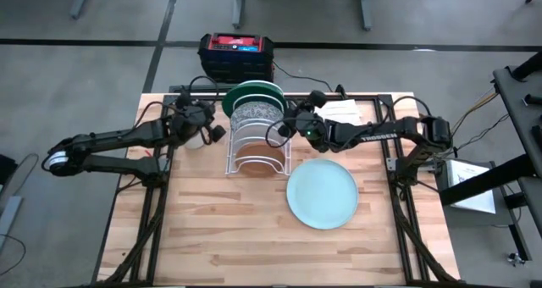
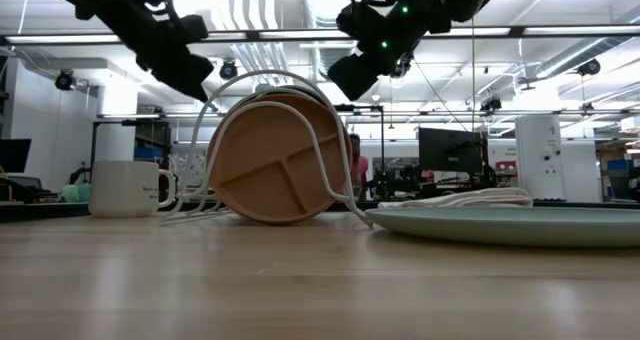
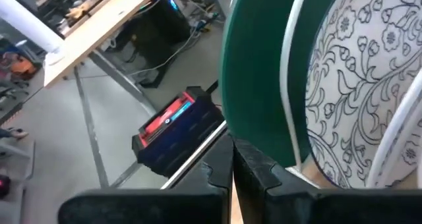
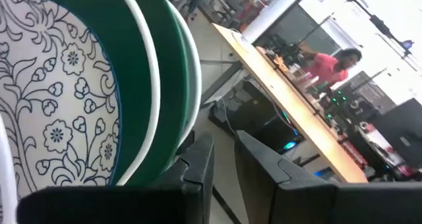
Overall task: Sort dishes
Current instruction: Put the light blue plate in the dish rack
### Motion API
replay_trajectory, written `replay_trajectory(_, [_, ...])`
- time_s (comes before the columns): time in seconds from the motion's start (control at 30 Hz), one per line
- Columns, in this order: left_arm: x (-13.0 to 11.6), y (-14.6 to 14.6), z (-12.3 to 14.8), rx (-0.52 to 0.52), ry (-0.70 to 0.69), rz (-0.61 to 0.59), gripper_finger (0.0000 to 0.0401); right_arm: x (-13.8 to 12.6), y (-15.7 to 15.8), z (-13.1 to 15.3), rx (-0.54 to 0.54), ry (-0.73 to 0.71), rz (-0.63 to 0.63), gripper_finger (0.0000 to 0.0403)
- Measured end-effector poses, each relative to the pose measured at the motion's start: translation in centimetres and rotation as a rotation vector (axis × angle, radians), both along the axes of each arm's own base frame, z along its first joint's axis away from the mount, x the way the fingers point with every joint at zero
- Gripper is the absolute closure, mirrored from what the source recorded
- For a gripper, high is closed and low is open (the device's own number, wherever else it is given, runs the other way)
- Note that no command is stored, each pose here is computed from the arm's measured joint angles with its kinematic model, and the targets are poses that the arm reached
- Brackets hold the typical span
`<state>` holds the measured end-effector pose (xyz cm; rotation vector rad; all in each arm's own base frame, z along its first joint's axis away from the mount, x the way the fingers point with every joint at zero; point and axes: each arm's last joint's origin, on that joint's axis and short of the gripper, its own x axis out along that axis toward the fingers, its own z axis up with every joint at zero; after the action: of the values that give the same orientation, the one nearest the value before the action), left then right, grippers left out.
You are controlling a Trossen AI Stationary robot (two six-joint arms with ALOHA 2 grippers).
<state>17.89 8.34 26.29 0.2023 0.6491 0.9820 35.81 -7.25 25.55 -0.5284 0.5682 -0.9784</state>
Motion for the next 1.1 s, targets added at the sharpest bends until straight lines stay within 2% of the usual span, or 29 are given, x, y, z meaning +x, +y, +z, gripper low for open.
replay_trajectory(0.27, [-0.6, 1.2, -2.0, 0.038, 0.006, 0.051, 0.0401, -0.2, 3.2, 0.7, -0.023, -0.004, -0.002, 0.0373])
replay_trajectory(0.37, [-0.8, 1.6, -2.6, 0.061, 0.008, 0.064, 0.0401, -1.4, 4.6, 1.6, 0.028, -0.052, -0.005, 0.0385])
replay_trajectory(0.5, [-1.0, 2.0, -3.1, 0.072, 0.01, 0.073, 0.0401, -3.8, 5.5, 2.5, 0.214, -0.138, 0.017, 0.04])
replay_trajectory(0.6, [-0.8, 2.2, -3.2, 0.069, 0.009, 0.064, 0.0401, -6.0, 5.7, 3.0, 0.426, -0.182, 0.029, 0.04])
replay_trajectory(0.67, [-0.6, 2.3, -3.4, 0.069, 0.02, 0.061, 0.0401, -7.3, 5.9, 3.1, 0.559, -0.185, 0.02, 0.04])
replay_trajectory(0.83, [0.2, 2.7, -4.4, 0.063, 0.094, 0.044, 0.0401, -10.1, 6.3, 2.0, 0.801, -0.143, -0.055, 0.0402])
replay_trajectory(0.97, [0.9, 3.0, -5.3, 0.057, 0.139, 0.032, 0.0401, -11.9, 6.6, 0.6, 0.943, -0.08, -0.122, 0.0393])
replay_trajectory(1.1, [1.4, 3.3, -5.8, 0.056, 0.169, 0.025, 0.0401, -13.0, 6.7, -0.9, 1.028, -0.066, -0.233, 0.037])
